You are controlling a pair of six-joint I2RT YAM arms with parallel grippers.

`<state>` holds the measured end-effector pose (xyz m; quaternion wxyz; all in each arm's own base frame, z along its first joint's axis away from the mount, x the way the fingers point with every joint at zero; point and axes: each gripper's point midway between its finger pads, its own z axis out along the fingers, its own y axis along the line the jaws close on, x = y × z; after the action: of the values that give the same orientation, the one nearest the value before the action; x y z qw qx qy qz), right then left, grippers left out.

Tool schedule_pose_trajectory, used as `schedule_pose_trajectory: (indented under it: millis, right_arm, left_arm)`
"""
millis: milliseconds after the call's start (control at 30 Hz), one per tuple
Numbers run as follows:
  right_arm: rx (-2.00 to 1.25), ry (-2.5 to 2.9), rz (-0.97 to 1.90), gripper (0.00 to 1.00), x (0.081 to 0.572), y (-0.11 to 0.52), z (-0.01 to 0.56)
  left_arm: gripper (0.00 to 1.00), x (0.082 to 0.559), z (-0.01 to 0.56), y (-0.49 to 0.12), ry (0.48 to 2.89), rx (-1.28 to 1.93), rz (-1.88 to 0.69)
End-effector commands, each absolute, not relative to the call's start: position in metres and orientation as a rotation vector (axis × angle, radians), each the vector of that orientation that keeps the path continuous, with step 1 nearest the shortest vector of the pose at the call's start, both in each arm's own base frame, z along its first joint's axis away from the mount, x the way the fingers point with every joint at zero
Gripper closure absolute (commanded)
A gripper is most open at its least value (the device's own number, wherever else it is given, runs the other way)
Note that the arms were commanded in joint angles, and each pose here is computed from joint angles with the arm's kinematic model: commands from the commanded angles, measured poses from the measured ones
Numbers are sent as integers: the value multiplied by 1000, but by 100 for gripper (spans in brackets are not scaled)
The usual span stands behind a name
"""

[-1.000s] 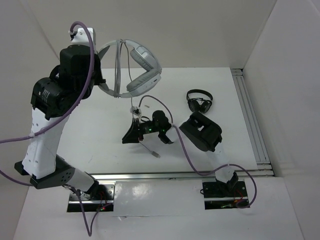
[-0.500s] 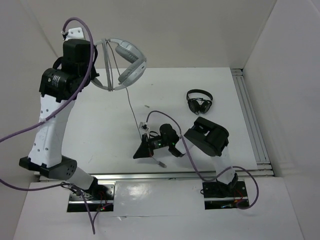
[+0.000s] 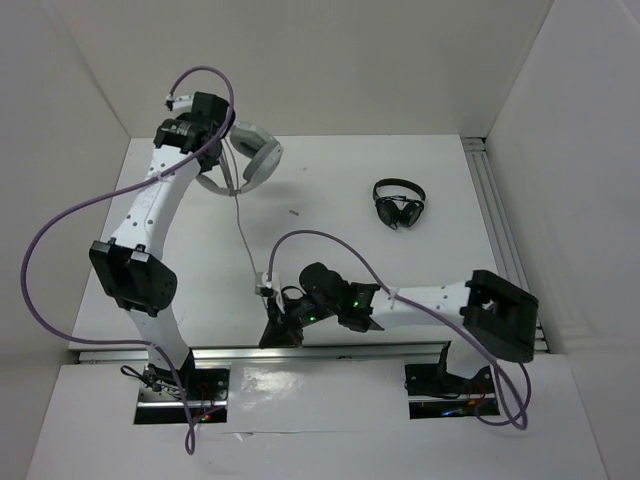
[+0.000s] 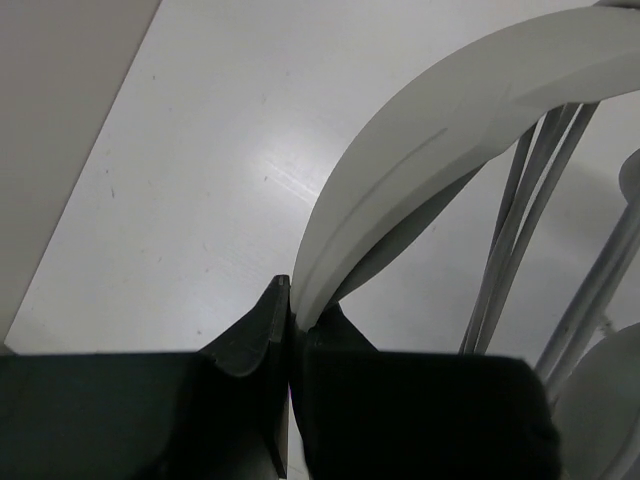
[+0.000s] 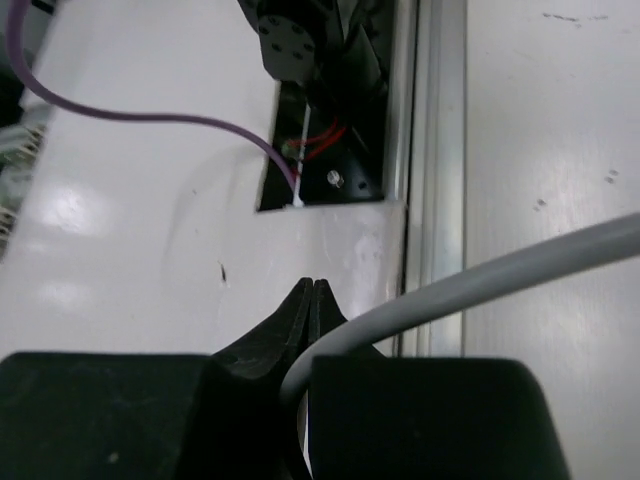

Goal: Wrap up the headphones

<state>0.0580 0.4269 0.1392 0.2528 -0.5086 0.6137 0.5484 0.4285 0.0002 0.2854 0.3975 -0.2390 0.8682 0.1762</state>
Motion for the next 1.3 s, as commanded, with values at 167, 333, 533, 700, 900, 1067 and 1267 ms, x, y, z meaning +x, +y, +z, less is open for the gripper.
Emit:
schedule_pose_trajectory:
  millis: [167,333,533,700,900,1067,1267]
  right_arm:
    - [-1381,1603,833,100,121,388,243]
    - [-1163,1569,358,100,193,334,311]
    - [-929,1520,107,100,258,276,387]
    - [-822,1479,79,100,270,251,407]
    - [-706,1417,9,100,288,228,404]
    - [-710,1424,58,100,319,220,395]
    - [-749,1462,178,100,339,216,372]
  left_arm:
    - [100,418,237,-28,2275,-451,478]
    - [100,379,195,-75,2391,-144,446]
    - [100,326,172,-115,2443,111,389]
    - [100,296,186,-140,2399,233,297]
    - [100,246,209,-182,2305,530,38]
    - [100,214,246,-200,2198,641,-87]
    - [100,188,294,-200,2052,703,-246]
